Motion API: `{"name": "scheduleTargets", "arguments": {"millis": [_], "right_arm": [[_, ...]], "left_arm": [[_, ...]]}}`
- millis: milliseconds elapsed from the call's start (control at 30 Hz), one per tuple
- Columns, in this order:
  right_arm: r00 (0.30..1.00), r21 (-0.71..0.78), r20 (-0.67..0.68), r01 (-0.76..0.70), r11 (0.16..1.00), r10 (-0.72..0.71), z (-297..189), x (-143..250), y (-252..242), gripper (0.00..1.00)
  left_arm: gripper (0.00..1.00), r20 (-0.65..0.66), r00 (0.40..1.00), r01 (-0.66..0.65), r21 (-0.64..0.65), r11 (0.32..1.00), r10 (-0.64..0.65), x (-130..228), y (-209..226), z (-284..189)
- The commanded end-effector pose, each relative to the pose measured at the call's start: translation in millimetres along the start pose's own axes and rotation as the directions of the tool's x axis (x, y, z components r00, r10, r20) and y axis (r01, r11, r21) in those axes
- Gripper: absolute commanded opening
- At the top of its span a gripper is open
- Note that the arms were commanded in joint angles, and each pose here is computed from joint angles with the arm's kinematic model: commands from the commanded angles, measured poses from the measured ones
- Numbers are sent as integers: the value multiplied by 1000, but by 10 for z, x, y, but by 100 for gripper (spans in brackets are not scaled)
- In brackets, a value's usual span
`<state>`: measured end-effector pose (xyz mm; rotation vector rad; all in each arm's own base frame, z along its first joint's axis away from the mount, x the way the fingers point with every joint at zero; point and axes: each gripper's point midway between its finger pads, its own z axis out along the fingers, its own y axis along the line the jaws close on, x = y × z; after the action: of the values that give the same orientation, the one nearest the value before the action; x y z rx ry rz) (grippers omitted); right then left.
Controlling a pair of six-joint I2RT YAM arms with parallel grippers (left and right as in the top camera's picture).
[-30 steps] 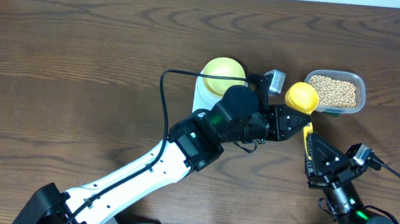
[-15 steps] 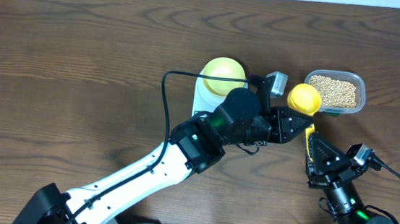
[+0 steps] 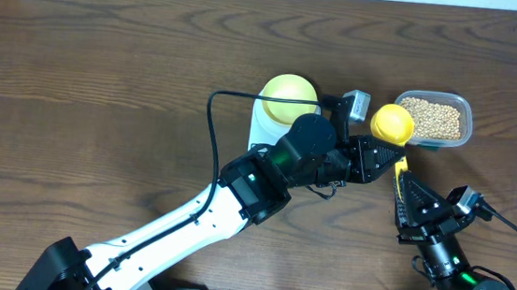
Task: Scoop item into bowl and weigh 50g on scale
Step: 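Hold the scoop with the right gripper and open the left gripper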
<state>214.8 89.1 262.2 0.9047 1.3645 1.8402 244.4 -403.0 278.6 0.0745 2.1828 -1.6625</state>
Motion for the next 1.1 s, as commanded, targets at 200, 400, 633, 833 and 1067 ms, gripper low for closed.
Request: {"name": "scheduleTargets", "arguments": {"millis": [200,400,633,833,1067], "right_arm": [[1000,-31,-16,0,1000,0,-1,50,118,16],[1000,-31,-17,-4,1000,3,-2,52,117,15],[1000,-30,-18,-4,1000,3,-2,54,115,11],[1000,-29,-18,-4,1000,3,-2,54,113,2],[998,-22,2,64,998,-64,-1,19,91,2]], "left_arm": [[7,-2,1000,-1,-2,1000,1,49,1,23],[7,8,1000,-3,-7,1000,3,49,2,30],[7,9,1000,-3,-7,1000,3,47,2,30],[7,9,1000,-3,-7,1000,3,47,1,30],[54,8,1000,-3,-8,1000,3,45,6,29]]}}
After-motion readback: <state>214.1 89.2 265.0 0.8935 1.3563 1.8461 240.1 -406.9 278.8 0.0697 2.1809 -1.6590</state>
